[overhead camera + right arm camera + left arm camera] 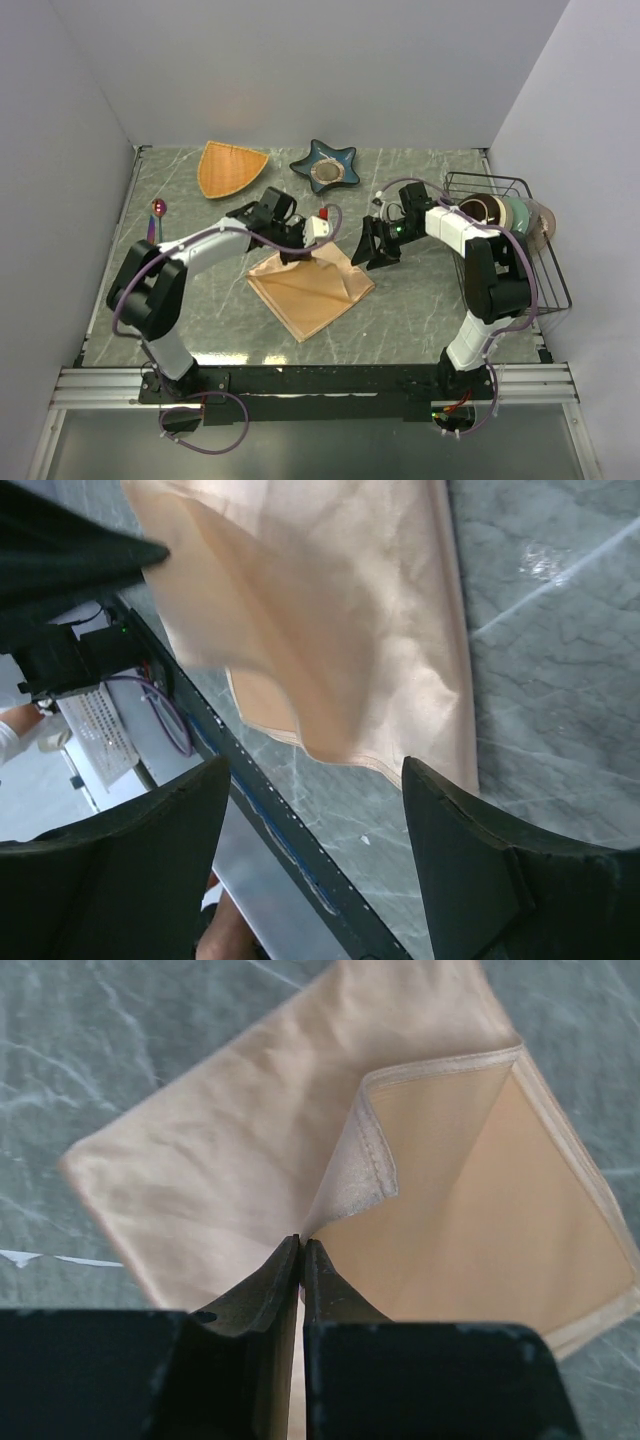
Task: Fold the napkin into a case and place the utensils inside
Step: Fold the top corner of the square-folded napkin at the center of the board.
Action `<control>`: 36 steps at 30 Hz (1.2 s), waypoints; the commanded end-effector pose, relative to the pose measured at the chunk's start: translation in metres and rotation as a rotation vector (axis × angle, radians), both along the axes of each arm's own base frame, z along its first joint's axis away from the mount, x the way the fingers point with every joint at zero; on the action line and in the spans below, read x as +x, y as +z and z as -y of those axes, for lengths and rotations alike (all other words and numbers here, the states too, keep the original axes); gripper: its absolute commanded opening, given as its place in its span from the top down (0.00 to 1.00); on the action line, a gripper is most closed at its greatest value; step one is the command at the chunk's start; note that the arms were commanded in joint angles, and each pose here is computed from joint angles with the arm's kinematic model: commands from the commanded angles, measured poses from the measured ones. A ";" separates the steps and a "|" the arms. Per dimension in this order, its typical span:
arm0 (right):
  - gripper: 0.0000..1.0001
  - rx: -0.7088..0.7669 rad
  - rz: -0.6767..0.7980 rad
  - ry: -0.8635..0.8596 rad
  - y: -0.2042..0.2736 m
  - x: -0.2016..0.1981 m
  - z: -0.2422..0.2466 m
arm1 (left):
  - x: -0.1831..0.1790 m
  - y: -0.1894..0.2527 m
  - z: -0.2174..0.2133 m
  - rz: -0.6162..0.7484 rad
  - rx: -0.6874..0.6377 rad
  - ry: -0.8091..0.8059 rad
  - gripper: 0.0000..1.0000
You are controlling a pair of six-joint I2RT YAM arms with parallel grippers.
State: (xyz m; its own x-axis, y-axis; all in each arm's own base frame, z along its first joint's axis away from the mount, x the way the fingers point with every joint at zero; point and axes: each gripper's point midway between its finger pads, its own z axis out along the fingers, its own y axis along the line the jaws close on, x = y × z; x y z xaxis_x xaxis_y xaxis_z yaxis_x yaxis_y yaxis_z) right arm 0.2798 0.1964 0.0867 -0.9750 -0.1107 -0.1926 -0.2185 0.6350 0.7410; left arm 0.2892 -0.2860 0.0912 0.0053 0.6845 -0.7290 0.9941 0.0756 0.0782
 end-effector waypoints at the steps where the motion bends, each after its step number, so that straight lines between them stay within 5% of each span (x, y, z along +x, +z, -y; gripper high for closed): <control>1: 0.26 0.014 0.072 -0.005 0.009 0.016 0.004 | 0.019 0.009 0.012 -0.120 -0.070 0.044 0.89; 24: 0.38 -0.012 0.061 -0.016 -0.002 0.018 0.014 | 0.093 -0.026 -0.014 -0.280 -0.093 0.293 0.87; 36: 0.47 -0.014 0.054 -0.015 -0.004 0.013 0.015 | 0.109 -0.020 -0.011 -0.262 -0.085 0.313 0.74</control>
State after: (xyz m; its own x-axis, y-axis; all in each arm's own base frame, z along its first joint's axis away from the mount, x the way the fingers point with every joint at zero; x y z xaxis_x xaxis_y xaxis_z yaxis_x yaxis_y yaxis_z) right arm 0.2876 0.1831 0.0794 -0.9730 -0.0988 -0.2088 -0.2219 0.6504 0.7264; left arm 0.3822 -0.2661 0.0502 -0.4170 0.5846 -0.6959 0.8991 0.3773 -0.2219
